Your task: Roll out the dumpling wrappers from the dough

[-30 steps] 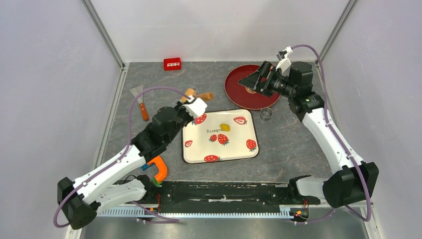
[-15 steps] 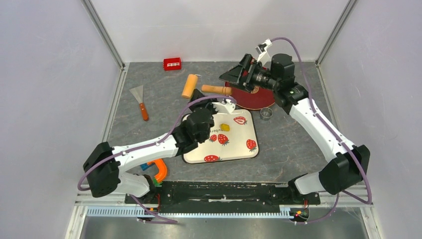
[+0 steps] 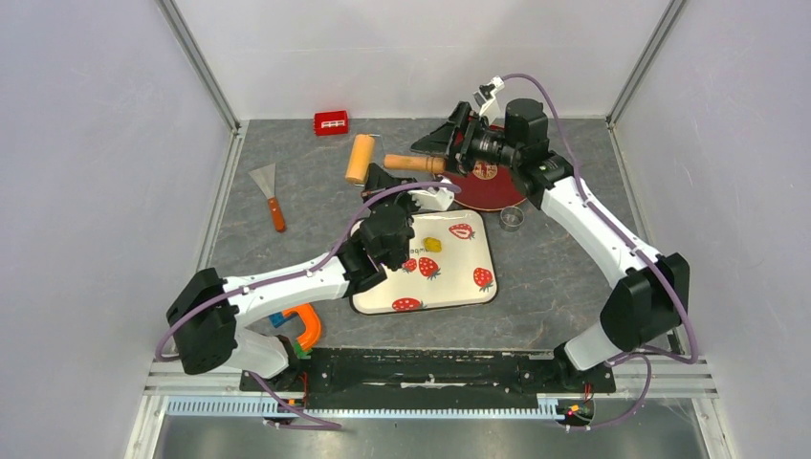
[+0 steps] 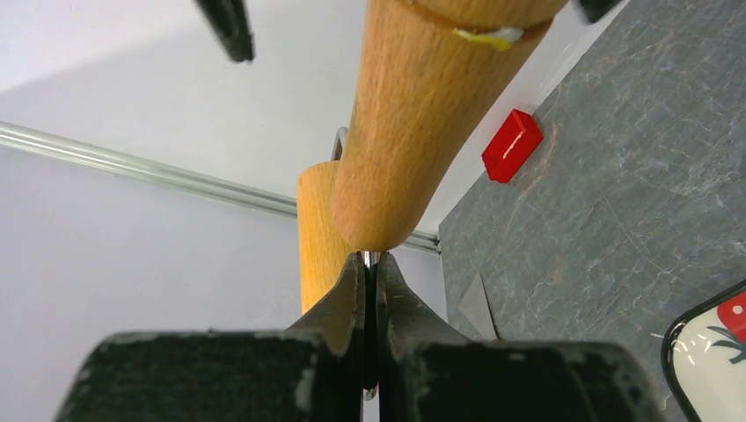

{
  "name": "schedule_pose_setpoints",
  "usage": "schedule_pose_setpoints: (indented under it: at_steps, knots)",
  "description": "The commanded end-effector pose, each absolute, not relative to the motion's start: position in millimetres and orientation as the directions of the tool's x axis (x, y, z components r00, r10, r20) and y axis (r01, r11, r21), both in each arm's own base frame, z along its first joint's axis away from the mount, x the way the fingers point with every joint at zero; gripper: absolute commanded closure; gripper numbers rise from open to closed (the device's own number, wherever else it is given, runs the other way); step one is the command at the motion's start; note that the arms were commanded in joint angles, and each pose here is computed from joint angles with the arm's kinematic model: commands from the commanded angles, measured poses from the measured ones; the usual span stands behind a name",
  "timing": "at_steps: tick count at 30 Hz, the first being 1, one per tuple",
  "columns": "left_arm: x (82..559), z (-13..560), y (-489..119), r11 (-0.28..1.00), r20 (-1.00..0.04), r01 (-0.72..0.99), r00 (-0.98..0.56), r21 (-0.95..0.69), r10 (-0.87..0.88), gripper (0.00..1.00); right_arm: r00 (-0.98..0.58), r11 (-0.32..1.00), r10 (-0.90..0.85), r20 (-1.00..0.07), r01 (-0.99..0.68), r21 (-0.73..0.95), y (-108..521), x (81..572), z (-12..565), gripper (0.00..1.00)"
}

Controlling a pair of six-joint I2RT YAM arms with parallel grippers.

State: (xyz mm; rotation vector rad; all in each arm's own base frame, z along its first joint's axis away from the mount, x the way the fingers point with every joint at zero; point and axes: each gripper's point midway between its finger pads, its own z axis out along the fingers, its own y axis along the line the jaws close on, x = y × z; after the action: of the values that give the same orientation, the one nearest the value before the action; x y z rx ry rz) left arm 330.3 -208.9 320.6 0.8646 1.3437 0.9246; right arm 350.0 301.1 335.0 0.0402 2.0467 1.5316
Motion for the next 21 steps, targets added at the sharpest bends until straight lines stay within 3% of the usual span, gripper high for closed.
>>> schedule_pose_setpoints:
  at_steps: [1,5,15,21]
  knots:
    - [328,349,-214,0.437,-0.436,-0.099,0.034,0.894,0.899,0.98,-0.842,0.227,0.327,-0.429,-0.37,0.901,317,347,366,0.21]
    - [329,343,-214,0.419,-0.419,-0.088,0.025,0.904,0.908,0.98,-0.872,0.209,0.264,-0.412,-0.365,0.907,330,342,362,0.29]
    - [329,340,-215,0.383,-0.383,-0.074,0.012,0.921,0.924,0.98,-0.901,0.245,0.167,-0.401,-0.355,0.902,332,329,348,0.32]
    - [329,341,-221,0.38,-0.38,-0.07,0.016,0.922,0.925,0.98,-0.907,0.253,0.157,-0.391,-0.346,0.903,333,324,342,0.44]
